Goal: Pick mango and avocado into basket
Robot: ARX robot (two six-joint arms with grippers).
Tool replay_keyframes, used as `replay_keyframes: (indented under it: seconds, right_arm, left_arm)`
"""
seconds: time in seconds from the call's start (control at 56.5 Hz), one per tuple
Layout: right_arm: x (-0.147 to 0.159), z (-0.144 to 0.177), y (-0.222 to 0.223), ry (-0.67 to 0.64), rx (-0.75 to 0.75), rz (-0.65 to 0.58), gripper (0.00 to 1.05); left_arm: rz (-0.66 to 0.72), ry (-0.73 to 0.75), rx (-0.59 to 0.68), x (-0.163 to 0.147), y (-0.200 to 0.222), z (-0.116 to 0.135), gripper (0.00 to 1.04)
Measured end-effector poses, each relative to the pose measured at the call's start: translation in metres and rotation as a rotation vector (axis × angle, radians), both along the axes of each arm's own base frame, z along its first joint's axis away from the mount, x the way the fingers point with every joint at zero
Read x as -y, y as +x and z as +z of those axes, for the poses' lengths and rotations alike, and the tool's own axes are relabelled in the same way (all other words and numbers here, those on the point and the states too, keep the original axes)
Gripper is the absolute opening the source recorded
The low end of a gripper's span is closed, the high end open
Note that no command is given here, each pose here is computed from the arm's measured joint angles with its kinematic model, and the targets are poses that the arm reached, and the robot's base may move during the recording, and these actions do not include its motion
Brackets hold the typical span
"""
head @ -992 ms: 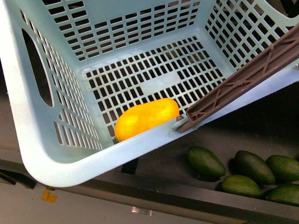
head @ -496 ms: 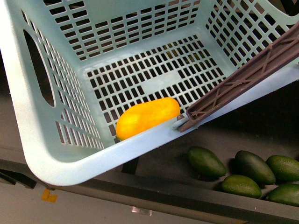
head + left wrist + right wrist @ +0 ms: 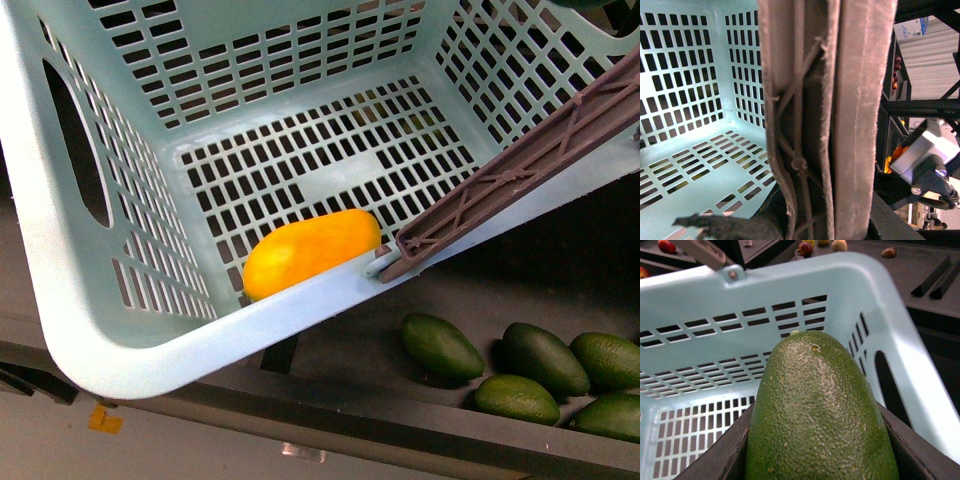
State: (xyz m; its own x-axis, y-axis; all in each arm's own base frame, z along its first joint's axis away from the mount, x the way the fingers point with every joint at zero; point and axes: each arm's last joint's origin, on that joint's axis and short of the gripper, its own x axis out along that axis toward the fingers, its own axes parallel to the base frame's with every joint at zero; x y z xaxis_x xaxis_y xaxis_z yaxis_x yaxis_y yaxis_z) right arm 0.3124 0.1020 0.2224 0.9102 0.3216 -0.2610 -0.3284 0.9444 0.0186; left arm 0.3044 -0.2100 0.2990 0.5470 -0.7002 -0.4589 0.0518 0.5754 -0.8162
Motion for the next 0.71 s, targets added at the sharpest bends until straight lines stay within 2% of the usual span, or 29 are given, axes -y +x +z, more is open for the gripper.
replay_keyframes:
  seconds: [0.124, 0.23, 0.461, 0.531, 0.709]
  right_arm:
    - [-0.005, -0.002, 0.001, 0.008, -0.006, 0.005, 0.79]
    - [-0.005, 0.004, -0.001, 0.025, 0.017, -0.023, 0.97]
    - [0.017, 0.034, -0.022, 0.030, 0.114, -0.171, 0.96]
    - [0.026, 0.036, -0.034, 0.047, 0.248, -0.300, 0.82]
    - [0.049, 0.008, -0.062, 0.034, 0.258, -0.330, 0.56]
  left_arm:
    - [0.000, -0.001, -0.001, 0.000, 0.000, 0.000, 0.18]
    - [0.001, 0.002, 0.001, 0.000, 0.000, 0.000, 0.18]
    - [0.000, 0.002, -0.001, 0.000, 0.000, -0.001, 0.18]
    - [0.001, 0.003, 0.000, 0.000, 0.000, -0.001, 0.18]
    - [-0.002, -0.002, -0.005, 0.001, 0.000, -0.001, 0.18]
